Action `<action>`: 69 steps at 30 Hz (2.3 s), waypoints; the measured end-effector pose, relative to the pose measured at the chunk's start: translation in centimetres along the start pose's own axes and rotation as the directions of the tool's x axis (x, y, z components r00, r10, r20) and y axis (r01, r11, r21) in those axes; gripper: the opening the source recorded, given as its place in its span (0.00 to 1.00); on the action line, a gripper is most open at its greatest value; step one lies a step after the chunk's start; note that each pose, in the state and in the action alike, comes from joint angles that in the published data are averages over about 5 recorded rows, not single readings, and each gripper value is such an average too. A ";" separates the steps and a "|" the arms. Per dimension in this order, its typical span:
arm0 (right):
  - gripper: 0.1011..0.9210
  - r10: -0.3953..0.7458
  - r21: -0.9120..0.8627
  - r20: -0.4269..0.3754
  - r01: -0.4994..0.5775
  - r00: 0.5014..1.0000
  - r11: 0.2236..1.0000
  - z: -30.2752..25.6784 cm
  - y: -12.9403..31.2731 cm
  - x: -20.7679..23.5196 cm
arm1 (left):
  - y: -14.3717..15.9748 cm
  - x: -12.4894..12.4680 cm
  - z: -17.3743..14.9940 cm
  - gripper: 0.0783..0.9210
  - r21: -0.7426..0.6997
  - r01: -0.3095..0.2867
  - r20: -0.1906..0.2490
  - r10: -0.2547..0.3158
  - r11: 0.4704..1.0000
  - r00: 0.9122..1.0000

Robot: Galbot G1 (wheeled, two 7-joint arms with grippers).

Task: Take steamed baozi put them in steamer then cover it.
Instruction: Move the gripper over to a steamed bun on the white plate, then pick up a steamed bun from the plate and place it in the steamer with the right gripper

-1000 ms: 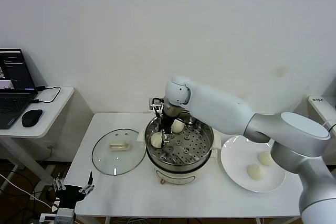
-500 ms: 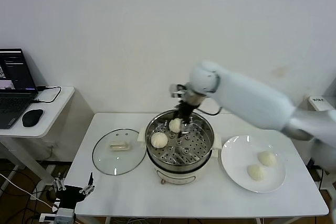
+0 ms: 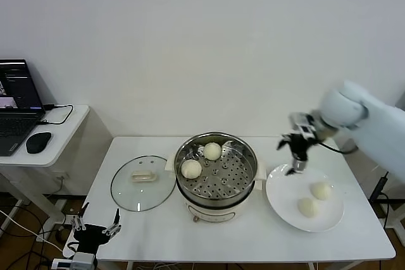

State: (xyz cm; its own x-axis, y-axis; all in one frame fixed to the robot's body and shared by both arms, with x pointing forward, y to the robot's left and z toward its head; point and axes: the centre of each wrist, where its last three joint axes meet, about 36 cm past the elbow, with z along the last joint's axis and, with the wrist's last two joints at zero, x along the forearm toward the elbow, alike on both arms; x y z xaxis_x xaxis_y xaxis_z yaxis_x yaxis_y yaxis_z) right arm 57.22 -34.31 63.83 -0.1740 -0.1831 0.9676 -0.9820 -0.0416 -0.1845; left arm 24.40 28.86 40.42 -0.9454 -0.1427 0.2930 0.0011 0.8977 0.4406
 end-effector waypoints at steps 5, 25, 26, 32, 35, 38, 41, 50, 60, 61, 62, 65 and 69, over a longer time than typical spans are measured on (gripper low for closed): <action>0.88 -0.022 -0.028 -0.060 0.021 0.998 0.999 3.8 2.9 -2.7 | -0.3 0.5 0.0 0.88 0.001 -0.005 -0.005 0.005 1.000 1.000; 0.88 -0.081 -0.089 -0.181 0.066 0.980 0.994 9.4 6.5 -10.8 | -0.7 1.2 1.1 0.88 -0.021 -0.017 -0.047 0.016 1.000 0.999; 0.88 -0.081 -0.093 -0.182 0.065 0.980 0.994 9.5 6.5 -11.1 | -0.7 1.2 1.2 0.88 -0.022 -0.017 -0.050 0.016 1.000 0.999; 0.88 -0.074 -0.108 -0.178 0.055 0.981 0.993 9.8 6.4 -12.6 | -0.8 1.2 1.6 0.88 -0.025 -0.019 -0.061 0.017 1.000 0.998; 0.88 -0.074 -0.112 -0.173 0.055 0.982 0.992 9.8 6.2 -13.3 | -0.8 1.2 1.6 0.88 -0.024 -0.018 -0.062 0.016 1.000 0.998; 0.88 -0.076 -0.115 -0.167 0.057 0.983 0.992 9.6 6.1 -13.9 | -0.8 1.1 1.7 0.88 -0.024 -0.017 -0.064 0.015 1.000 0.998; 0.88 -0.078 -0.115 -0.163 0.060 0.984 0.992 9.4 6.0 -14.6 | -0.8 1.0 1.9 0.88 -0.025 -0.016 -0.068 0.015 1.000 0.998; 0.88 -0.072 -0.119 -0.159 0.053 0.985 0.991 9.2 5.6 -16.0 | -0.9 0.9 2.3 0.88 -0.023 -0.019 -0.079 0.017 1.000 0.997; 0.83 -0.078 -0.139 -0.149 0.057 0.986 0.989 9.5 5.3 -16.8 | -1.0 0.5 2.6 0.88 -0.023 -0.020 -0.083 0.018 1.000 0.996; 0.80 -0.078 -0.142 -0.148 0.057 0.986 0.988 9.6 5.3 -16.8 | -1.0 0.4 2.6 0.88 -0.023 -0.020 -0.084 0.018 1.000 0.996; 0.77 -0.079 -0.145 -0.147 0.057 0.986 0.988 9.6 5.2 -16.8 | -1.0 0.4 2.7 0.88 -0.023 -0.020 -0.084 0.018 1.000 0.996; 0.68 -0.079 -0.155 -0.145 0.056 0.986 0.986 9.8 5.1 -16.7 | -1.0 0.2 2.8 0.88 -0.023 -0.020 -0.085 0.018 1.000 0.996; 0.63 -0.078 -0.167 -0.142 0.054 0.987 0.985 10.1 4.9 -16.3 | -1.1 0.0 2.8 0.88 -0.021 -0.021 -0.084 0.019 1.000 0.996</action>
State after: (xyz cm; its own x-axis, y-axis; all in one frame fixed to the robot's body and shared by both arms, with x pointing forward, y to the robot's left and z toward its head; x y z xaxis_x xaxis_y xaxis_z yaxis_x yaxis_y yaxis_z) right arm 55.98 -41.43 45.37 -0.1058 -0.0382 0.9936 -0.9885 0.1130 -0.1009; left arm 23.49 29.07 37.55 -0.9145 -0.1604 0.3714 0.0275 0.8913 0.4526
